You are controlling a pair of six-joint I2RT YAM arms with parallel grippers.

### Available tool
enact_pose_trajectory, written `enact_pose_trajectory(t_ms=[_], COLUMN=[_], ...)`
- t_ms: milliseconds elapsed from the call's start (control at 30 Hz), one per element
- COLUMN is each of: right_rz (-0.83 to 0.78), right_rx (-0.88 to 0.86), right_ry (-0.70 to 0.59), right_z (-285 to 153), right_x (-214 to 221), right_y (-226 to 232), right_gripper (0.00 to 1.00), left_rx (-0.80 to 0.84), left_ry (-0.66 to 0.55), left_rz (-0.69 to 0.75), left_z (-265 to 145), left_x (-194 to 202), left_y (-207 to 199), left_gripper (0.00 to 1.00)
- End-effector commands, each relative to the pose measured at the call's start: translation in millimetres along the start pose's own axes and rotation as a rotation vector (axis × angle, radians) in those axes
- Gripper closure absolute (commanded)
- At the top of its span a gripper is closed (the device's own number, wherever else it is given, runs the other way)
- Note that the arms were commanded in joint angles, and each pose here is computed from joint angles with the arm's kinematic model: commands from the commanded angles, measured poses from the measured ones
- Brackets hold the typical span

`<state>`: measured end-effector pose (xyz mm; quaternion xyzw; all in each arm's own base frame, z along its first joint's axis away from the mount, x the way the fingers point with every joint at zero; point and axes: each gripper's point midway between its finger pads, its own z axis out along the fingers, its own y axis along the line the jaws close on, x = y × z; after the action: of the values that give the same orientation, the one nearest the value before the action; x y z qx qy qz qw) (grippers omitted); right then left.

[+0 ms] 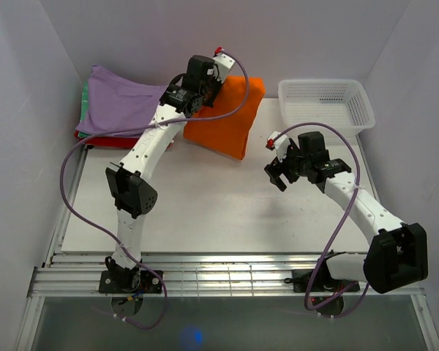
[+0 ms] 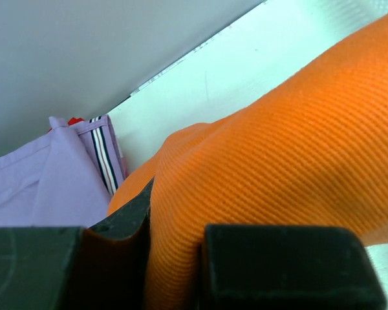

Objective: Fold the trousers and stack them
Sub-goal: Neatly place the folded trousers to the corner

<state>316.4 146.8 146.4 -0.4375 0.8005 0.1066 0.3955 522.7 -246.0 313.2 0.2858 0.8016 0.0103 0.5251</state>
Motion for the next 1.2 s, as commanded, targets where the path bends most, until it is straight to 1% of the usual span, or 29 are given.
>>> enact_pose_trajectory(t_ms=[0, 33, 100, 200, 233, 267, 333, 467, 500, 533, 633, 700, 800, 833, 900, 1000, 1100, 1167], right_rz=[-0.031, -0.033, -0.040, -0.045, -0.045, -0.046, -0.045, -0.049, -0.050, -0.052, -0.056, -0.065, -0.074, -0.074, -0.071, -0.070, -0.070, -0.073], right_rx=[0.046, 0.047, 0.051, 0.059, 0.061, 0.063, 0.065, 0.073, 0.074, 0.074, 0.083, 0.085, 0.085, 0.087, 0.084, 0.080, 0.075, 0.074], right_ry=[-0.054, -0.054, -0.053, -0.050, -0.049, -0.049, -0.048, -0.040, -0.038, -0.038, -0.032, -0.029, -0.022, -0.022, -0.019, -0.017, -0.006, -0.001], right_z=[-14.6, -14.8, -16.4, -18.1, -18.5, -19.1, -20.1, -21.6, -21.8, -22.8, -24.1, -25.0, -24.8, -24.6, -22.6, -19.7, -16.2, -14.4], right_x=[-19.2, -18.8, -18.4, -16.9, -16.8, -16.7, -14.9, -12.7, -12.8, -13.9, -13.6, -13.2, -14.0, -15.3, -17.2, -20.5, -20.2, -20.8], right_y=[-9.4, -9.5, -9.2, -10.3, -10.3, -10.4, -9.9, -10.6, -11.0, -11.3, -13.1, -13.6, -15.3, -16.4, -18.3, -20.6, -22.3, -23.8], right_gripper=[0.10, 0.10, 0.10, 0.10, 0.10, 0.10, 0.10, 0.10, 0.10, 0.10, 0.10, 0.10, 0.10, 0.10, 0.10, 0.10, 0.10, 0.10], left_rx=[-0.165, -0.184, -0.188, -0.185, -0.168, -0.141, -0.100, -0.065, -0.072, -0.089, -0.153, -0.182, -0.247, -0.273, -0.299, -0.360, -0.359, -0.350], left_ry=[-0.350, -0.351, -0.342, -0.284, -0.241, -0.223, -0.163, -0.149, -0.162, -0.208, -0.282, -0.308, -0.322, -0.340, -0.356, -0.369, -0.381, -0.367], left_rz=[-0.134, -0.137, -0.139, -0.157, -0.152, -0.170, -0.171, -0.219, -0.225, -0.241, -0.267, -0.274, -0.281, -0.291, -0.298, -0.323, -0.340, -0.346], left_z=[-95.1, -100.2, -104.6, -105.7, -106.5, -105.8, -101.2, -102.7, -104.7, -112.4, -128.2, -141.6, -154.5, -165.7, -174.0, -180.8, -184.8, -181.6], left_x=[-114.3, -116.0, -117.1, -106.4, -97.4, -93.9, -78.5, -74.1, -78.5, -92.3, -112.3, -118.3, -119.3, -122.1, -123.8, -120.4, -120.4, -116.9], left_y=[38.2, 38.2, 21.4, -2.0, -11.1, -25.5, -40.7, -49.6, -47.0, -38.8, -15.5, -5.0, 12.3, 25.3, 39.0, 72.9, 82.4, 79.5], left_gripper=[1.00, 1.00, 1.00, 1.00, 1.00, 1.00, 1.00, 1.00, 1.00, 1.00, 1.00, 1.00, 1.00, 1.00, 1.00, 1.00, 1.00, 1.00])
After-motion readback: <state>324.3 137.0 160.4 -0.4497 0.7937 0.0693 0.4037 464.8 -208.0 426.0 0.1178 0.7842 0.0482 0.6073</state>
